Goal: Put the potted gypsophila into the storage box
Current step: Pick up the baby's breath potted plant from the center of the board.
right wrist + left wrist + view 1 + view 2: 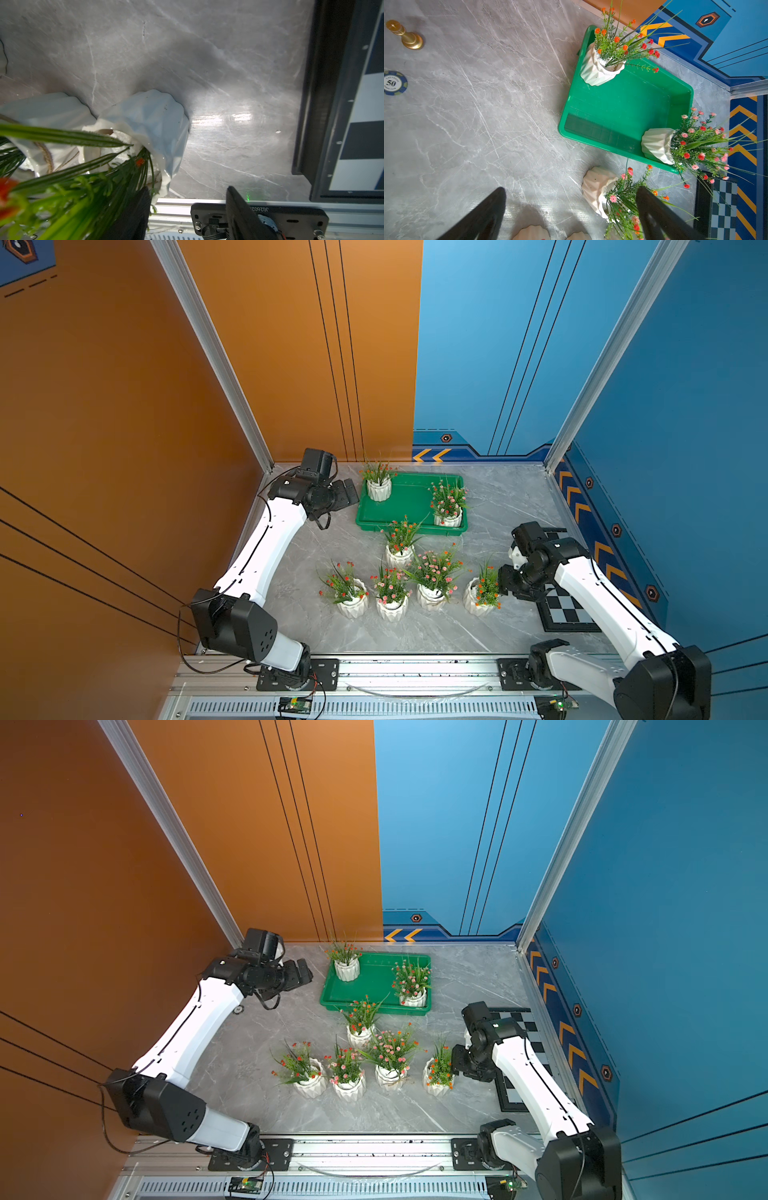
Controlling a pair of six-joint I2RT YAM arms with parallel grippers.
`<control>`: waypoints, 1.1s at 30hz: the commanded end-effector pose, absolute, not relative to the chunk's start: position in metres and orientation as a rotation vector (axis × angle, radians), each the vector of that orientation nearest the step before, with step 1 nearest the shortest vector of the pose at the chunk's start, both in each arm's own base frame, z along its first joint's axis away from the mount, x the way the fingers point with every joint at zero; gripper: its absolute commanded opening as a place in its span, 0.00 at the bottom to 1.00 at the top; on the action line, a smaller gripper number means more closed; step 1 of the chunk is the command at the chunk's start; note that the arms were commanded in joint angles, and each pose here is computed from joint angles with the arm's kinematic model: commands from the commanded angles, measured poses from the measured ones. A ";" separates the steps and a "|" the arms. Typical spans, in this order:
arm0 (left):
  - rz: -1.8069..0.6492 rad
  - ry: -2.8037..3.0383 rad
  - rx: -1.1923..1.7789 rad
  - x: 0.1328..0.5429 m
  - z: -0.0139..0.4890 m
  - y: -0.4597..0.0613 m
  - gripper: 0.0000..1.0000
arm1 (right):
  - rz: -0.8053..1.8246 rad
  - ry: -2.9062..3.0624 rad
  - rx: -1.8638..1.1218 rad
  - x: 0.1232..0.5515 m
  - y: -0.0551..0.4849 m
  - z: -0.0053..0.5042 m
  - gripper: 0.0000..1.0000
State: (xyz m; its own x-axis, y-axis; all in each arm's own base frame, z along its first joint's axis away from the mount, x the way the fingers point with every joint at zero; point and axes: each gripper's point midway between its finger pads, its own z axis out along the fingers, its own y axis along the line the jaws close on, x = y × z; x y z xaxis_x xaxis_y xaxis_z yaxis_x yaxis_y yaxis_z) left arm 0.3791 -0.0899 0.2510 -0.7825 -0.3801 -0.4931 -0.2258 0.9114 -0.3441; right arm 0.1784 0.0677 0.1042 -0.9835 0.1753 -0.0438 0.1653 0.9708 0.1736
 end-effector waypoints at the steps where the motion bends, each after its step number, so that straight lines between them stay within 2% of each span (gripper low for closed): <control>1: -0.350 2.492 -0.447 0.378 0.253 -0.087 0.98 | 0.274 3.060 0.276 0.184 0.076 0.097 0.59; 14: -0.337 2.503 -0.459 0.377 0.247 -0.086 0.98 | 0.199 3.085 0.219 0.191 0.081 0.085 0.50; 23: -0.335 2.517 -0.461 0.380 0.242 -0.087 0.98 | 0.167 3.085 0.207 0.191 0.079 0.079 0.39; 25: -0.338 2.520 -0.460 0.381 0.241 -0.088 0.98 | 0.162 3.087 0.203 0.191 0.079 0.078 0.34; 33: -0.346 2.529 -0.455 0.385 0.239 -0.092 0.98 | 0.142 3.088 0.188 0.189 0.081 0.074 0.27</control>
